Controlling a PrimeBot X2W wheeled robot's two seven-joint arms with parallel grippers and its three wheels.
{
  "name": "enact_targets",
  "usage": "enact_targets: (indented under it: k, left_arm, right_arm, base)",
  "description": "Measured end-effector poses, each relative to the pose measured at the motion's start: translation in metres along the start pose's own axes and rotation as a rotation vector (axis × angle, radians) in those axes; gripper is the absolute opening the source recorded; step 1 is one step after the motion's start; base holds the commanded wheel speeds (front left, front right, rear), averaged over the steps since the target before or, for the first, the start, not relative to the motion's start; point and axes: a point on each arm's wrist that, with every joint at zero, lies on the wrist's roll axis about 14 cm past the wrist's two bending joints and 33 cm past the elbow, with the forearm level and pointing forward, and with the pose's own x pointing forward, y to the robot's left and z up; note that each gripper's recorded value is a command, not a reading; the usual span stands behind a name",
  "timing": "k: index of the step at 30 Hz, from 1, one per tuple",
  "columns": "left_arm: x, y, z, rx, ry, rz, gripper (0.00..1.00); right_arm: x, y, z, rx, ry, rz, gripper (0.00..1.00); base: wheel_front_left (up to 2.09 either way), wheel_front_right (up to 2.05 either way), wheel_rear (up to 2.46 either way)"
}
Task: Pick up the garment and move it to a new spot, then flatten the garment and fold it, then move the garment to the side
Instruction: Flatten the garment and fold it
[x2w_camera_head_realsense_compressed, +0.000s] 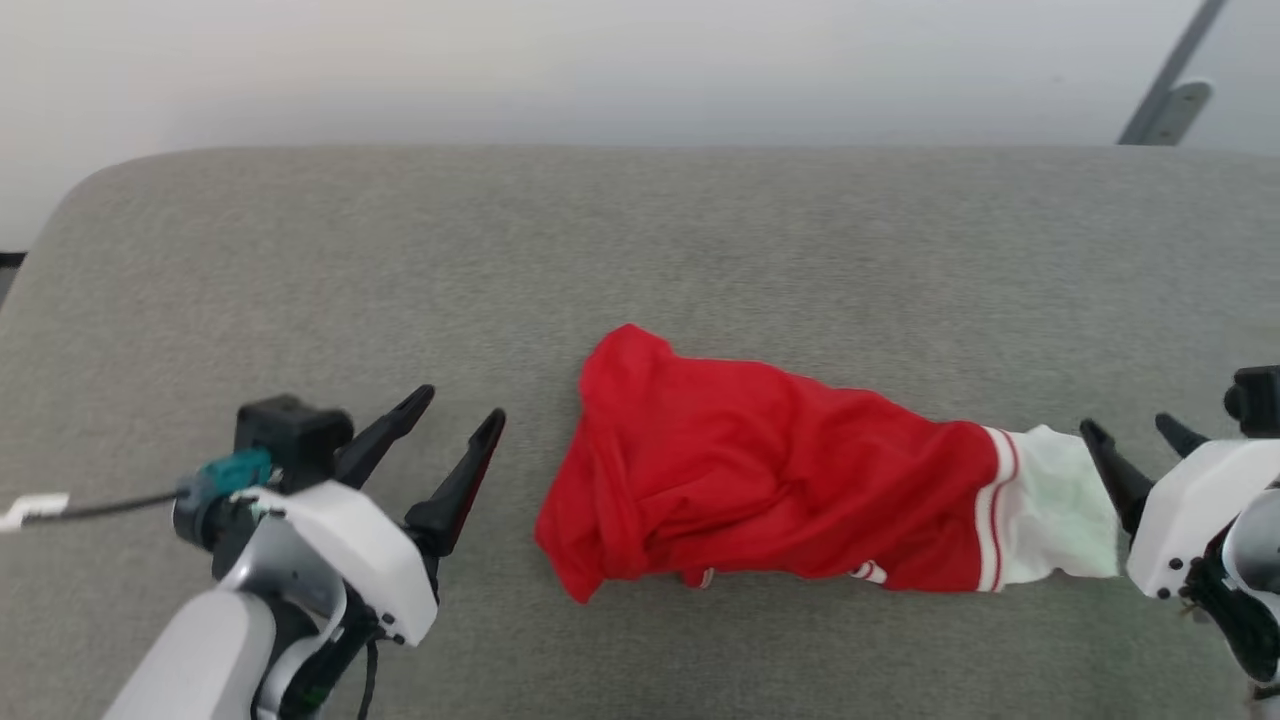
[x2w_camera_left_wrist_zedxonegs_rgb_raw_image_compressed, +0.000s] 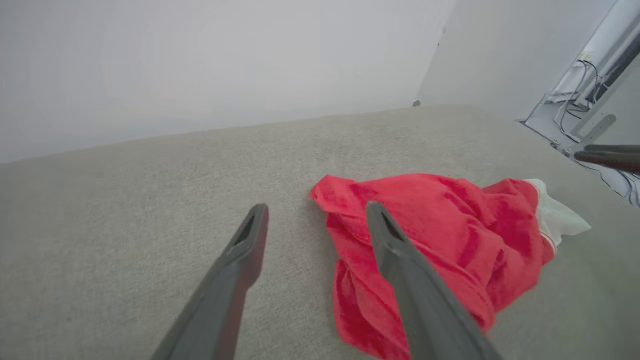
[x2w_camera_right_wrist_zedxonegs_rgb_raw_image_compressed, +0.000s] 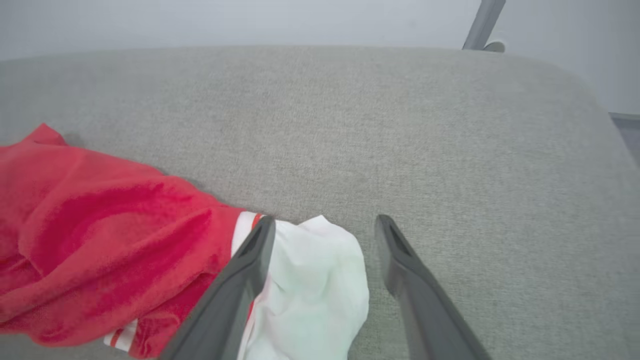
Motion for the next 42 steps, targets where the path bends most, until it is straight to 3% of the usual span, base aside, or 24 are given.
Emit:
enact_targets:
  k: [7,12,27,29,35,42]
  left_arm:
    - [0.027,-0.034,0.0,0.028,0.199,-0.156,1.0]
    - [0.047,-0.058,-0.002,0.037,0.305,-0.242,1.0]
    - [0.071,-0.05,-0.095,0.096,0.826,-0.209,1.0]
    - [0.071,-0.047,-0.104,0.106,0.878,-0.205,0.0]
    - [0.075,-0.037,-0.113,0.119,0.955,-0.192,0.0]
    - [0.106,-0.025,-0.078,0.191,0.845,-0.171,0.0]
  right_arm:
    - [-0.036,-0.007,0.037,0.057,-0.31,-0.084,1.0]
    - [-0.055,-0.012,0.045,0.093,-0.428,-0.139,1.0]
    - [-0.063,-0.023,0.019,0.157,-0.448,-0.206,1.0]
    - [-0.059,-0.022,0.018,0.162,-0.444,-0.202,1.0]
    - [-0.049,-0.019,0.02,0.163,-0.441,-0.189,1.0]
    - [-0.042,-0.017,0.026,0.161,-0.45,-0.179,1.0]
  base:
    - [0.0,0.0,0.0]
    - [0.0,0.0,0.0]
    - [0.0,0.0,0.0]
    - [0.0,0.0,0.0]
    - [0.0,0.0,0.0]
    - [0.0,0.0,0.0]
